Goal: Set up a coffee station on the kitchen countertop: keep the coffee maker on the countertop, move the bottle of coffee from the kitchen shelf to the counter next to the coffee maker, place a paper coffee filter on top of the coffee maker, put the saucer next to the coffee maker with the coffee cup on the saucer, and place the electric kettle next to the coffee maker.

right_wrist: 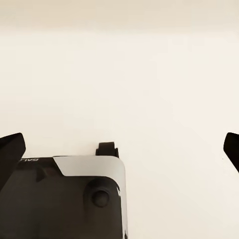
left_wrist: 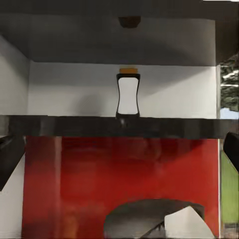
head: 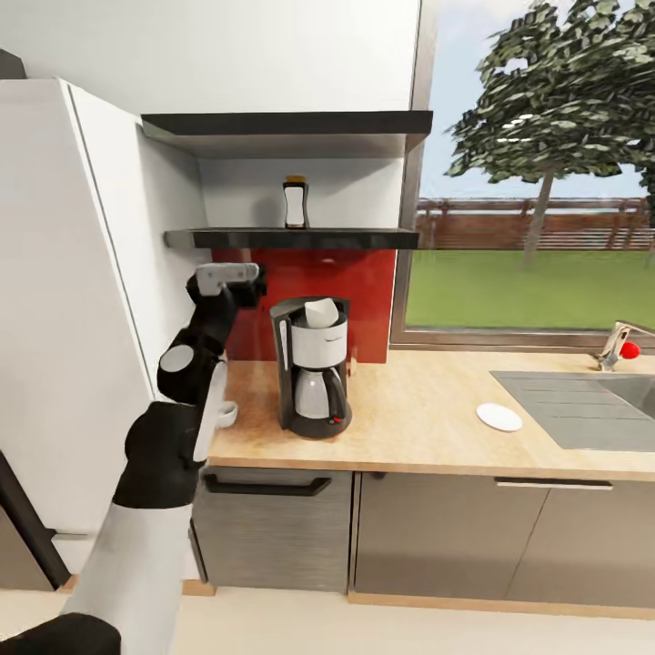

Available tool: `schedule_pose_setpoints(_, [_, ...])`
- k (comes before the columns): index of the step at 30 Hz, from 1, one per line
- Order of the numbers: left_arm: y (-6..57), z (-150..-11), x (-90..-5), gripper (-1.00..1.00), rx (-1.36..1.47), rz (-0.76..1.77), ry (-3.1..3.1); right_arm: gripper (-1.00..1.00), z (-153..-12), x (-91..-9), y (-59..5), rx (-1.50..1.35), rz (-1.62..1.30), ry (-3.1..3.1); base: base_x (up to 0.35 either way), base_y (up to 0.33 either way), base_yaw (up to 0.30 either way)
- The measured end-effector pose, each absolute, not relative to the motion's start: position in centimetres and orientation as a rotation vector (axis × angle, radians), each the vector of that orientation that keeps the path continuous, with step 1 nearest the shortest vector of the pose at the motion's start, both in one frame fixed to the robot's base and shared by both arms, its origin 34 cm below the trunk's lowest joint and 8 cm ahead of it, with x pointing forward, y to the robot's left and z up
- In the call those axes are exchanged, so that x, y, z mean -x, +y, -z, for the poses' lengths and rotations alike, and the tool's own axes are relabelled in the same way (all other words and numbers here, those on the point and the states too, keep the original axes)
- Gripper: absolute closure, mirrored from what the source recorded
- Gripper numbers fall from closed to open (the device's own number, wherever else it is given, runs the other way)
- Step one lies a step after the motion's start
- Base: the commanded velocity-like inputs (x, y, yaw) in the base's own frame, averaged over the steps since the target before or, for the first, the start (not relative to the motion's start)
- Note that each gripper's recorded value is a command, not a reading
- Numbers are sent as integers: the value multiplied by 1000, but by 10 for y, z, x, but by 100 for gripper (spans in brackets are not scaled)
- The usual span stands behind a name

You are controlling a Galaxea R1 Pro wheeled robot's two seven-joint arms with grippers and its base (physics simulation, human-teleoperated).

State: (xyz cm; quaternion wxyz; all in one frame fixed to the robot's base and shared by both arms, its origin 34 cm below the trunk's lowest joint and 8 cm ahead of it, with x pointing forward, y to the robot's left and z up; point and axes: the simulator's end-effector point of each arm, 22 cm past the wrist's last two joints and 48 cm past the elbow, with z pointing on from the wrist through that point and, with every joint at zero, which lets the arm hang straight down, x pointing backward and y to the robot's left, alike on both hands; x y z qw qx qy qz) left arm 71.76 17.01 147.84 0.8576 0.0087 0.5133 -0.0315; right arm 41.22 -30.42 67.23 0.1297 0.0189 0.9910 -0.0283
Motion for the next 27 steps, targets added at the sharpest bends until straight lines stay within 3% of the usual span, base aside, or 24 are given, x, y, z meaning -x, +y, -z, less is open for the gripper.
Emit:
schedule_pose_setpoints(9, [159,-1562,-777,-100,-36,10,1127,-100,-672,-404,-332,-68,144,2887,0,0,0])
schedule_pose_setpoints(19, [159,-1555,-831,-100,-40,-60,1270,-100,-637,-257,-373,-72,239,3073,0,0,0])
schedule_pose_setpoints(27, [168,-1587,-853,-100,-34,-116,1329,-100,-631,-223,-364,-64,225,3120,0,0,0])
